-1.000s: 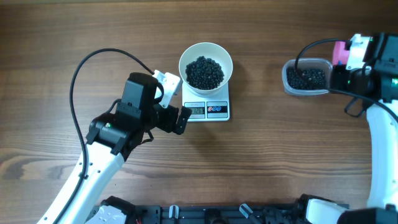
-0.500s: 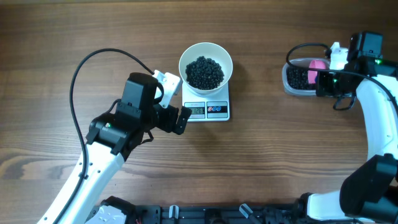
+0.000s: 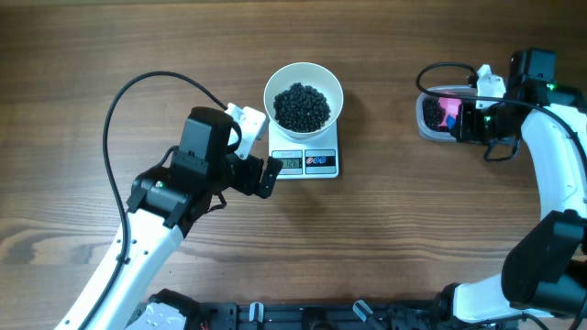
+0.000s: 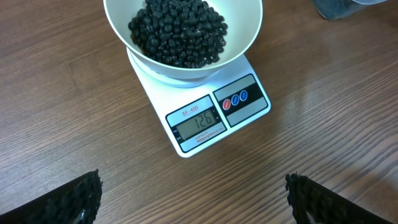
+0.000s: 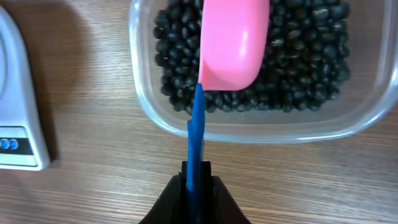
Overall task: Scoop item into bowl and weigh 150g on scale
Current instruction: 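Drag the scoop through the black beans in the tub with the right gripper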
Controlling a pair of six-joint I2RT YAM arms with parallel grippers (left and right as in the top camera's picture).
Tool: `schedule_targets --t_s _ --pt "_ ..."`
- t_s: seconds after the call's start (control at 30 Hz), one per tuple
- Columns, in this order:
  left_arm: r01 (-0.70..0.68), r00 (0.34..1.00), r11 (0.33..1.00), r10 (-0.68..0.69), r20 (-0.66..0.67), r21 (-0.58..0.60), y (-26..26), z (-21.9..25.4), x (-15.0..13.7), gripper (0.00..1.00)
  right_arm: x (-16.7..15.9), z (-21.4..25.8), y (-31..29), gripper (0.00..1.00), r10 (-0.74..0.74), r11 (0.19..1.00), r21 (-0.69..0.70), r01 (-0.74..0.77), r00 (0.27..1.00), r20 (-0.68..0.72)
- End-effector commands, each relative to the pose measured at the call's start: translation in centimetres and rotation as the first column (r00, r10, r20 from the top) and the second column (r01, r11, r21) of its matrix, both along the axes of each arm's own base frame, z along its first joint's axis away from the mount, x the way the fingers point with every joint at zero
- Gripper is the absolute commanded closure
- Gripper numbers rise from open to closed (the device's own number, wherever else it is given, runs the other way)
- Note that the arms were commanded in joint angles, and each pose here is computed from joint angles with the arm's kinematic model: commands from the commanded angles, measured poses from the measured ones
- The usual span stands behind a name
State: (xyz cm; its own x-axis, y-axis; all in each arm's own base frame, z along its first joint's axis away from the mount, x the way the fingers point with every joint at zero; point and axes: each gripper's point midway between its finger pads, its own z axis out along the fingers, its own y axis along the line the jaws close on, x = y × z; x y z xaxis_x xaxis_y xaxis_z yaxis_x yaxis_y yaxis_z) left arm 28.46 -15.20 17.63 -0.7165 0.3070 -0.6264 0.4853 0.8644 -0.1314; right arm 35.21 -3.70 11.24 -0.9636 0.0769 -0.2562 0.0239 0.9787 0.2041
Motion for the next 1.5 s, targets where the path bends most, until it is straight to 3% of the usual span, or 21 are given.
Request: schedule_targets --t_s 0.0,0.33,0.9,1.17,1.47 --pt "0.016 1.0 1.0 -0.016 -0.013 -0.008 -0.4 -0.3 -0.3 0.0 0.0 0.0 1.2 0.96 0.032 0.997 0.065 -0.032 1.0 0.0" --pt "0.016 1.0 1.0 -0.017 -0.013 -0.007 -0.4 -0.3 -0.3 0.0 -1.6 -0.2 1.5 0.96 0.089 0.994 0.068 -0.086 0.995 -0.046" --pt "0.016 1.0 1.0 -0.016 -0.013 -0.008 -0.4 -0.3 -0.3 0.0 -1.2 0.8 0.6 0.96 -0.008 0.997 0.074 0.01 1.0 -0.02" --pt "0.016 1.0 1.0 -0.016 -0.013 -0.008 -0.4 -0.3 -0.3 0.0 -0.8 2.2 1.0 0.96 -0.015 0.967 0.257 0.002 0.999 0.049" --pt "0.016 1.0 1.0 -0.016 -0.013 -0.008 -0.4 -0.3 -0.3 0.0 -1.1 2.6 -1.3 0.96 -0.102 0.951 0.298 0.082 0.993 0.053"
